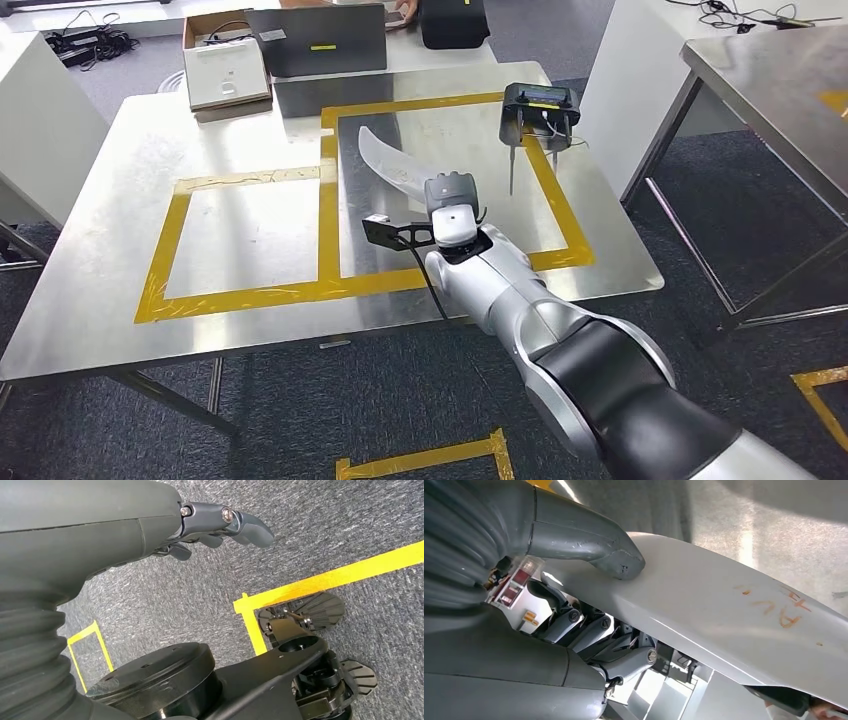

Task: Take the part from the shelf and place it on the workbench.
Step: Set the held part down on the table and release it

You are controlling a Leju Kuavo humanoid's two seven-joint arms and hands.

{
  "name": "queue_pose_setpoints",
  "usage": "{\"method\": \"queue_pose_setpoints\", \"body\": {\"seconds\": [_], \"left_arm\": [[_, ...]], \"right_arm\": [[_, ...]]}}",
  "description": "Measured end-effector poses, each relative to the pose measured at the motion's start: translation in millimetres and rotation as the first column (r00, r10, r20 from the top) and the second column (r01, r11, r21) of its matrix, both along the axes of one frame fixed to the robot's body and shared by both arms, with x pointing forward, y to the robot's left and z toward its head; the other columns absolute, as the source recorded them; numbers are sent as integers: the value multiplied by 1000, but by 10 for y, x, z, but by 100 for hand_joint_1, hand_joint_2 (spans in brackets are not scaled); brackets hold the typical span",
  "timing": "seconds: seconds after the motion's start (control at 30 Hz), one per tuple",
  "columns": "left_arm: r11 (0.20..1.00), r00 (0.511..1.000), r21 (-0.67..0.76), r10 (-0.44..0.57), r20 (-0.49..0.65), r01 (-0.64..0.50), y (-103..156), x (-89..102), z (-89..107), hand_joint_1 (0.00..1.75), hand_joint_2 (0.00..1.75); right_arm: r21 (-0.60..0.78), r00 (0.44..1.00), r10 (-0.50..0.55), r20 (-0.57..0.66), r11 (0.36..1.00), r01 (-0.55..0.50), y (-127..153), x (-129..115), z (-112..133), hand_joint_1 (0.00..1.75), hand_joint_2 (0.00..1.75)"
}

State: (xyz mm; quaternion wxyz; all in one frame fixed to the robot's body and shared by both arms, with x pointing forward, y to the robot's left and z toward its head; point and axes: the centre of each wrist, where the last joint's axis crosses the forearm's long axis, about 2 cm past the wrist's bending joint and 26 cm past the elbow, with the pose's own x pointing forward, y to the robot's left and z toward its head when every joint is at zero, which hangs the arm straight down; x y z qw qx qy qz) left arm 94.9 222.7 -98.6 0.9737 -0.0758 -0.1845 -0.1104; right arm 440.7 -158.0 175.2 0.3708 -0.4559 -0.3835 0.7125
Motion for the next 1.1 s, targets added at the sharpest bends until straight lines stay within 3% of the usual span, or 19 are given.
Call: {"method": "queue_pose_setpoints", "body": {"seconds": [0.67,0.8,0.9,1.03,1.1], "left_arm": [[1000,1000,-4,0,16,0,-1,-1,0,0,175],[1000,1000,-3,0,13,1,-1,-1,0,0,175],[1000,1000,-1,-5,9,5,-1,1,0,0,175],[1000,1000,3,-8,-4,8,-2,8,2,0,0],[1000,1000,4,-7,-8,7,-2,11,3,0,0]], "right_arm": [[-9,999,23,-22,1000,-23,68,-59,-70,162,175],[-9,999,24,-23,1000,-25,76,-62,-71,0,175],[-9,999,25,-24,1000,-26,80,-63,-71,0,175],[-10,999,26,-25,1000,-26,84,-63,-70,0,175],[-10,999,26,-25,1000,-26,84,-63,-70,0,175]]}}
